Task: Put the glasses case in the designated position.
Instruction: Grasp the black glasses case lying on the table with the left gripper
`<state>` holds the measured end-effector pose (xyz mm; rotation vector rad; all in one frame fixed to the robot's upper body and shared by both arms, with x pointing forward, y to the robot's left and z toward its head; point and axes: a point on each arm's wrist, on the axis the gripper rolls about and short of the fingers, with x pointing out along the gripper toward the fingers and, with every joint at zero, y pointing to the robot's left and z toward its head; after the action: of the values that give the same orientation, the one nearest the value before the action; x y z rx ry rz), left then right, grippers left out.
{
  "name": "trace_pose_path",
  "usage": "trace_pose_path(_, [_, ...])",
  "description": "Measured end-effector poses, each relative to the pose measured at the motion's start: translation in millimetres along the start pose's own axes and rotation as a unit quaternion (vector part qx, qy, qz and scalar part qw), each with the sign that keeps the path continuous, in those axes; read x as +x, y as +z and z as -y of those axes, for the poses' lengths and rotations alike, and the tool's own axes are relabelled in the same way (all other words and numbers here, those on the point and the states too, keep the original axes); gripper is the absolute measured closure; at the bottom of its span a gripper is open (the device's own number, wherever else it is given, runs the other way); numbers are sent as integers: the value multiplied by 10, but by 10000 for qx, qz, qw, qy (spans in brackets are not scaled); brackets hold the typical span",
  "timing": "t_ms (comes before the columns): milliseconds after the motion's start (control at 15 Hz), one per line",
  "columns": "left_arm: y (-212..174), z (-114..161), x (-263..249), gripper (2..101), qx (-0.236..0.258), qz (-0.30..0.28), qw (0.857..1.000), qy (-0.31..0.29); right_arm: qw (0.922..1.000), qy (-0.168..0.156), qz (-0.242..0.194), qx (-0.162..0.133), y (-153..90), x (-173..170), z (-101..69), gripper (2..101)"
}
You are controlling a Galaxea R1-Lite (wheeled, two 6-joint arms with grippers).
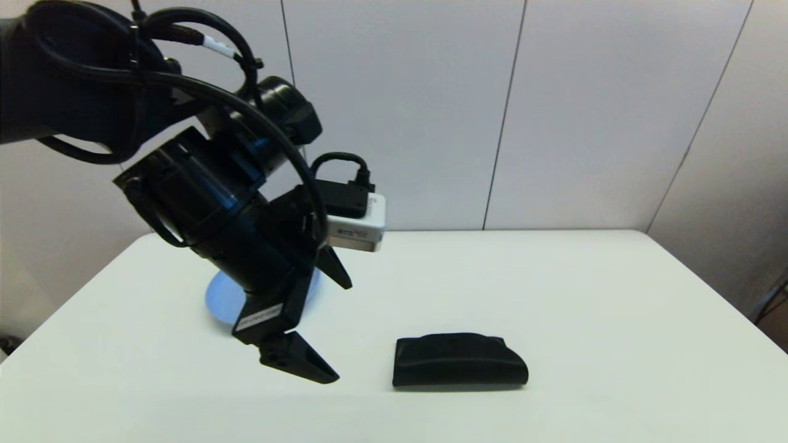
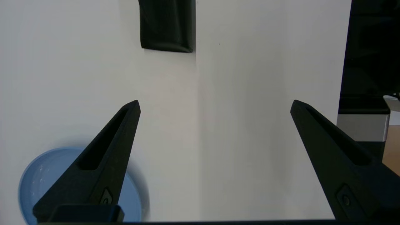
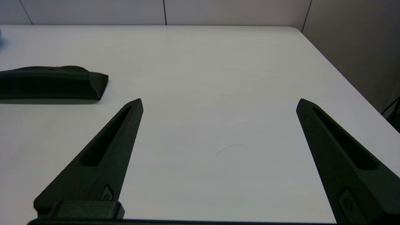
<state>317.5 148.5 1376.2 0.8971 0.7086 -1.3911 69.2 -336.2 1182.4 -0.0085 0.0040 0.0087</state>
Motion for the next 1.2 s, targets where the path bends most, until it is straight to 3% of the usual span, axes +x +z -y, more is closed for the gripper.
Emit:
trace_pose_path(400, [325, 2, 393, 54, -547, -236, 9982, -121, 10000, -2, 2, -2, 0, 0, 0, 50])
trace_pose_path(800, [519, -231, 715, 54, -443, 414, 9980, 161, 10000, -2, -2, -2, -1, 0, 0, 50])
trace_pose_path(1200, [523, -262, 1057, 54, -512, 153, 9985, -126, 10000, 2, -2, -2, -1, 0, 0, 50])
